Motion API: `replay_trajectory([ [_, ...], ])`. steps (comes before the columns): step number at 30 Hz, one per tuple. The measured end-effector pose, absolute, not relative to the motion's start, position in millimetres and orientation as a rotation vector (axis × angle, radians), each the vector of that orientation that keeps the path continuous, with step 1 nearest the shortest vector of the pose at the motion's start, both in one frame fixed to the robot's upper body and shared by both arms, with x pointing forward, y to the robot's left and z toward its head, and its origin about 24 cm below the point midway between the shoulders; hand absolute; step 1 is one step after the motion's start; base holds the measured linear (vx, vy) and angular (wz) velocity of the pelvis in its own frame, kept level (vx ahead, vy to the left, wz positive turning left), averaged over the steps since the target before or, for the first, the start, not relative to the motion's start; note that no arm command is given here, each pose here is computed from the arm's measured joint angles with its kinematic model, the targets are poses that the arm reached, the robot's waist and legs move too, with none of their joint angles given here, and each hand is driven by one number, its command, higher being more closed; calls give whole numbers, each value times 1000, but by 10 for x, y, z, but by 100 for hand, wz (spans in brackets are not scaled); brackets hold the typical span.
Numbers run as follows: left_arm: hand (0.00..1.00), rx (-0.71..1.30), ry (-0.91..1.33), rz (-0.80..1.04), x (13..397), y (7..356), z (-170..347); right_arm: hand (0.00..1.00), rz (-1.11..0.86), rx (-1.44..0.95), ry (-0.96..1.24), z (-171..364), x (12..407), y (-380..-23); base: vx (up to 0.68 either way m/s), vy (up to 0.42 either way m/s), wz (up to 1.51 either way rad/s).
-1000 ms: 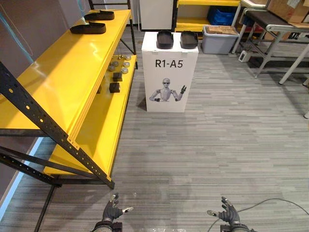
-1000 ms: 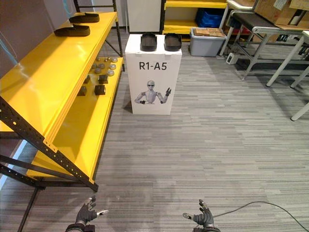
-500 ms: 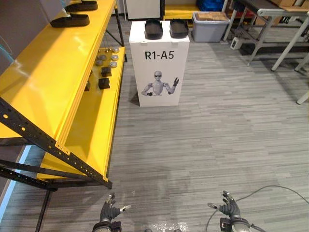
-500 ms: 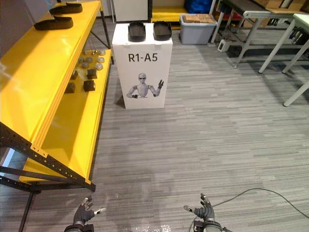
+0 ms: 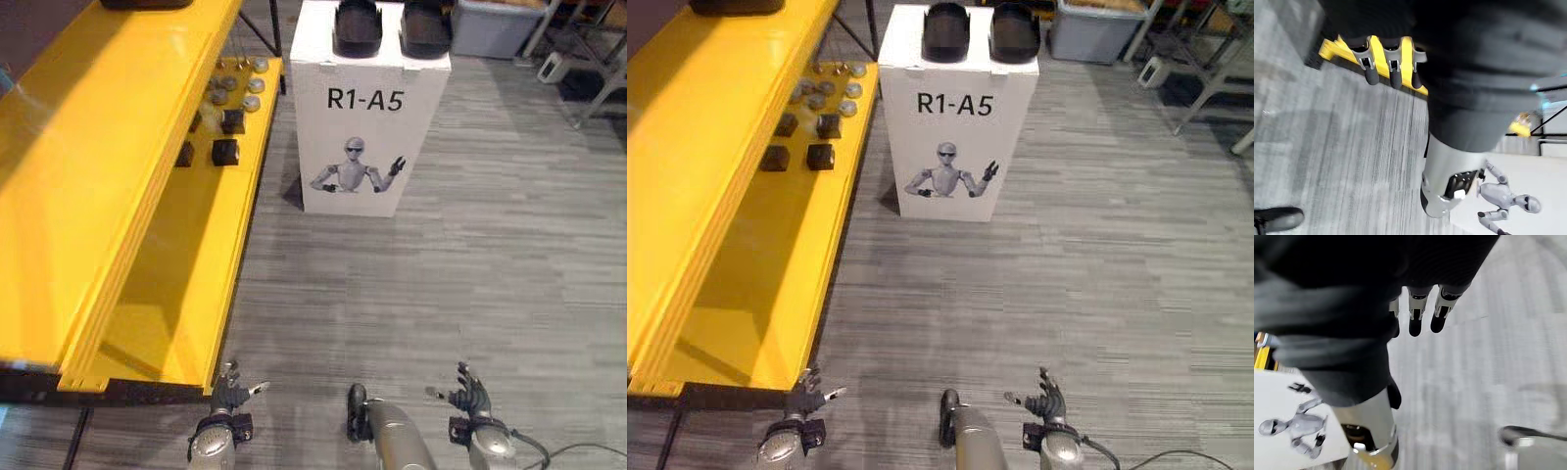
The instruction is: Walk over and take plastic housings, then place them on the shelf
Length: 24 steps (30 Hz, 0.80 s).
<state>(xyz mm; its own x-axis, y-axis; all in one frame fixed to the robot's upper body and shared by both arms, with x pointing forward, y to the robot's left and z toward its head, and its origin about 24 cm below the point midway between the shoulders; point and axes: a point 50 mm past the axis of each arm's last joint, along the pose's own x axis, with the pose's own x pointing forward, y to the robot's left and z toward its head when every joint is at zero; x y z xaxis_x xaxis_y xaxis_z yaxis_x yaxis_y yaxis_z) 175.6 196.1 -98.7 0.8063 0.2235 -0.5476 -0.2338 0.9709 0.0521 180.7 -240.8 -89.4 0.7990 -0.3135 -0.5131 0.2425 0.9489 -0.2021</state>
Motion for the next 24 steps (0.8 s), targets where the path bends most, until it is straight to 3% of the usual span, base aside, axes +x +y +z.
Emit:
replay_trajectory([
  [6, 0, -66, 572, 246, 1679, 1863, -980, 0, -261, -66, 508, -827, 1863, -2153, 519, -142, -28],
  [13, 0, -77, 631, 239, 1505, 1794, -1069, 0, -337, -46, 613, -1002, 1728, -2288, 540, 78, -47],
  [24, 0, -25, 609, 173, 1694, 1783, -1033, 0, -297, -35, 695, -1143, 1609, -2183, 637, 66, -4],
])
